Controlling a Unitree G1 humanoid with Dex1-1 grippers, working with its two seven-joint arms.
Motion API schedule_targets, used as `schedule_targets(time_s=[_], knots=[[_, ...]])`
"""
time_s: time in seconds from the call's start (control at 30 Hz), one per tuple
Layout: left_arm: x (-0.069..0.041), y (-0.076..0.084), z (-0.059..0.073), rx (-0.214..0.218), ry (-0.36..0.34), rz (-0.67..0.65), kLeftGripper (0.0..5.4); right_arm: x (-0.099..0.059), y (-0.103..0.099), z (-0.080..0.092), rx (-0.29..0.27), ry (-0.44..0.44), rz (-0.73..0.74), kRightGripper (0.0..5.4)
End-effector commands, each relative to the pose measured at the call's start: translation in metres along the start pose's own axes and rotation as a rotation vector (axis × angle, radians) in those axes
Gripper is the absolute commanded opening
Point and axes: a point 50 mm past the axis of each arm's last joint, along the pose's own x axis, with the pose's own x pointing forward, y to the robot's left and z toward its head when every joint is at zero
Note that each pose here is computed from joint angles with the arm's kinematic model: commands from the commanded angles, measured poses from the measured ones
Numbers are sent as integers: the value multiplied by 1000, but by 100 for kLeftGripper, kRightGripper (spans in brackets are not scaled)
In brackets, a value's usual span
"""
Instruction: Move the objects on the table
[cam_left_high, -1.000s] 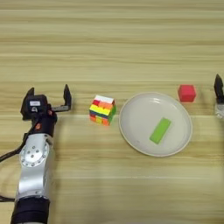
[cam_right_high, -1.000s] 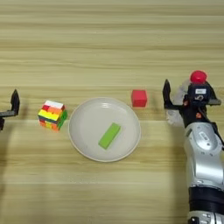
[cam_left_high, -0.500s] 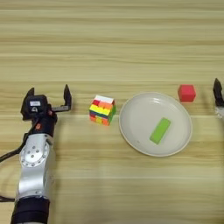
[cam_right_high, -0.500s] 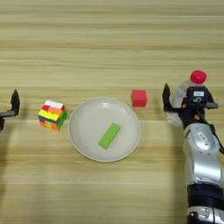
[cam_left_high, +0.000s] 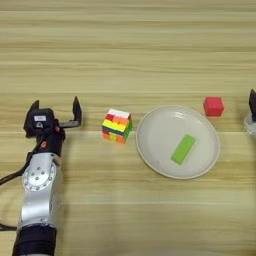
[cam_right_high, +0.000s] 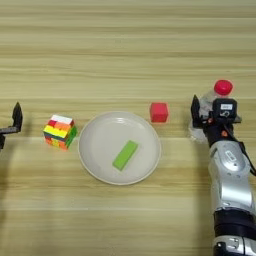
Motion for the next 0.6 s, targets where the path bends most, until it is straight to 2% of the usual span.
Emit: schedule_targets(time_s=[0.03, 0.27, 0.6], knots=[[1, 1, 2, 12, -9, -1, 540, 4, 6, 9, -11, -48, 28, 330], [1, 1, 2, 12, -9, -2, 540, 8, 16, 26, -18, -127, 56, 326], [2, 2, 2, 14, -10, 0, 540, 5, 46, 54, -7, -241, 168, 326]])
